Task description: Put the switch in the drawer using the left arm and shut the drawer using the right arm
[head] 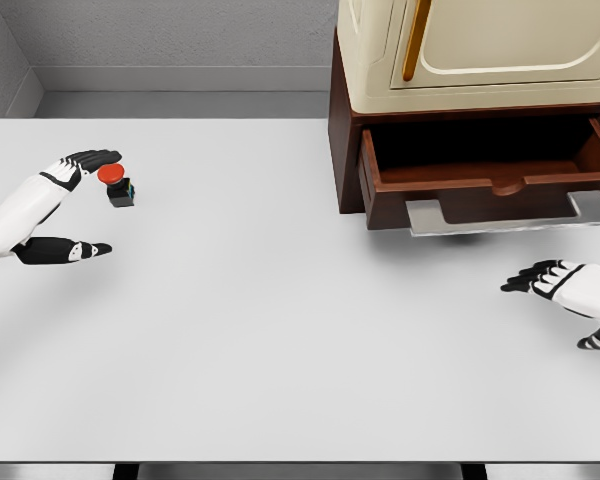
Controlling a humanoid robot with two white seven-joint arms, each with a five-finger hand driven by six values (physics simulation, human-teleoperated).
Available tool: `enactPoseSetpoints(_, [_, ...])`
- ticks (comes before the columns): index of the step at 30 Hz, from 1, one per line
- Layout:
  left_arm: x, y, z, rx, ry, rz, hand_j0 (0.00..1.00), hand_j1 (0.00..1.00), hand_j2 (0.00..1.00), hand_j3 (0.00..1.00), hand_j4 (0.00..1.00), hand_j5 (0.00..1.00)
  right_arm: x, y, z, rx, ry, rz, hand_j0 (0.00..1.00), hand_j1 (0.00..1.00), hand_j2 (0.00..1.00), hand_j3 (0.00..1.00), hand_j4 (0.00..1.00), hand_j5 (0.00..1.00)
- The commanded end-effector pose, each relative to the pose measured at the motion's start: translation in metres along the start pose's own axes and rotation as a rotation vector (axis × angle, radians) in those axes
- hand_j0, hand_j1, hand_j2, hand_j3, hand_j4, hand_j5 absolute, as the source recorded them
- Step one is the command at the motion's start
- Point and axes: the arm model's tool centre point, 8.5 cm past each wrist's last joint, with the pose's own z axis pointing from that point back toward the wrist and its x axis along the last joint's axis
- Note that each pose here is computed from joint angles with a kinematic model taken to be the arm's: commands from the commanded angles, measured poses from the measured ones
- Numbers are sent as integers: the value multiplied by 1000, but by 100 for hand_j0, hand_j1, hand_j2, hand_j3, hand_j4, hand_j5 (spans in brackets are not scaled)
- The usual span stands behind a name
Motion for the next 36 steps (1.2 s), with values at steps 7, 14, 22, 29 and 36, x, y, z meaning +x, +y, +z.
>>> enactPoseSetpoints(7, [-4,0,-2,15,8,15,100,100,100,100,100,100,-7,-23,18,-68,5,-23,83,83,83,83,83,83])
enactPoseSetpoints(14, [-32,-4,-56,38,13,85,100,100,100,100,100,100,-25,-26,90,-186,134,-109,69,69,69,69,69,69])
enactPoseSetpoints(22, [-43,-20,-65,92,6,336,100,100,100,100,100,100,-24,-28,91,-192,128,-112,71,71,71,71,71,71])
enactPoseSetpoints(29, [-81,-3,-56,175,157,449,100,100,100,100,100,100,-24,-31,91,-158,123,-97,72,72,72,72,72,72])
enactPoseSetpoints(36, [-102,-24,-49,127,311,571,100,100,100,100,100,100,-22,-38,87,-146,89,-101,72,72,72,72,72,72])
